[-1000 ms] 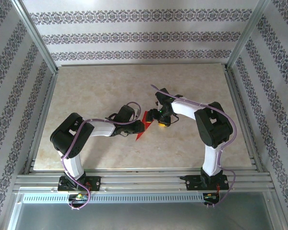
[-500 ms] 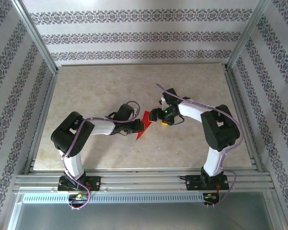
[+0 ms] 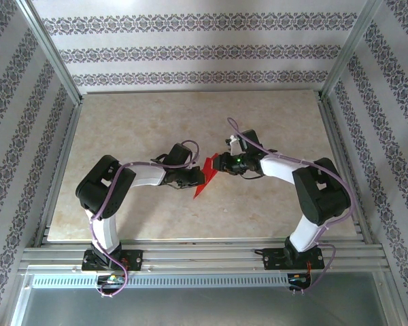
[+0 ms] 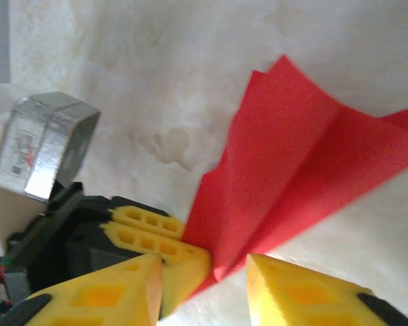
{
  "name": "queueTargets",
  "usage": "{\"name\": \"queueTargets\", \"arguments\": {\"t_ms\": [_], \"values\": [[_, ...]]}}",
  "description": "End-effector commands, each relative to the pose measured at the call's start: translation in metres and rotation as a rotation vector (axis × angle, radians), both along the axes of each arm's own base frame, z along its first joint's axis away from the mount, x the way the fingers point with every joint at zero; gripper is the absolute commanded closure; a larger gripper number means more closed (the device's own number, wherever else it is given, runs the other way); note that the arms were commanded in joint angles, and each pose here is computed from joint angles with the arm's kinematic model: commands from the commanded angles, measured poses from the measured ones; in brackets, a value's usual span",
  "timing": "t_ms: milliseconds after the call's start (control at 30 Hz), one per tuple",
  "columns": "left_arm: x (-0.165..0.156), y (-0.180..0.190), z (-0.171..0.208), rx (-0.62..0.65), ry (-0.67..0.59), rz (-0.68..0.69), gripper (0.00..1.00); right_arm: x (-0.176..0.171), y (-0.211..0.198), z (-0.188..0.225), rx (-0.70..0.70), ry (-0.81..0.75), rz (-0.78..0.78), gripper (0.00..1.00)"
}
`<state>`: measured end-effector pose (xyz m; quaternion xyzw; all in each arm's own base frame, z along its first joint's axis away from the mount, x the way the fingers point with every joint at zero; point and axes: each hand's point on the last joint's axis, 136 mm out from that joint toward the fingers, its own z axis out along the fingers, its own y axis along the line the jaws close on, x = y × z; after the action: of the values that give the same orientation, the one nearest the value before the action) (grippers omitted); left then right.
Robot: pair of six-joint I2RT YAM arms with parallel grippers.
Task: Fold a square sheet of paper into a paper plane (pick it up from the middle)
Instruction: Fold the wing for the fifth time at the center of the table.
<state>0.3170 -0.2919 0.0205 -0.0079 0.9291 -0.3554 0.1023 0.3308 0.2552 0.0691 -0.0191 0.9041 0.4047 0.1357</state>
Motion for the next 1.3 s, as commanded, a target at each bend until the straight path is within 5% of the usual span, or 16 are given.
{"name": "queueTargets", "arguments": {"t_ms": [0,367,1267], "values": [[-0.012,0.014,-0.022,0.059,0.108,0.023,0.87,-0.002,0.022,0.002,0.069,-0.012,0.052,0.67],[-0.012,0.015,-0.025,0.071,0.119,0.026,0.86,0.000,0.022,-0.032,-0.014,0.049,0.019,0.77],[-0.014,0.020,-0.032,0.098,0.135,0.041,0.87,0.005,-0.010,-0.060,-0.159,0.132,-0.133,0.78]]}}
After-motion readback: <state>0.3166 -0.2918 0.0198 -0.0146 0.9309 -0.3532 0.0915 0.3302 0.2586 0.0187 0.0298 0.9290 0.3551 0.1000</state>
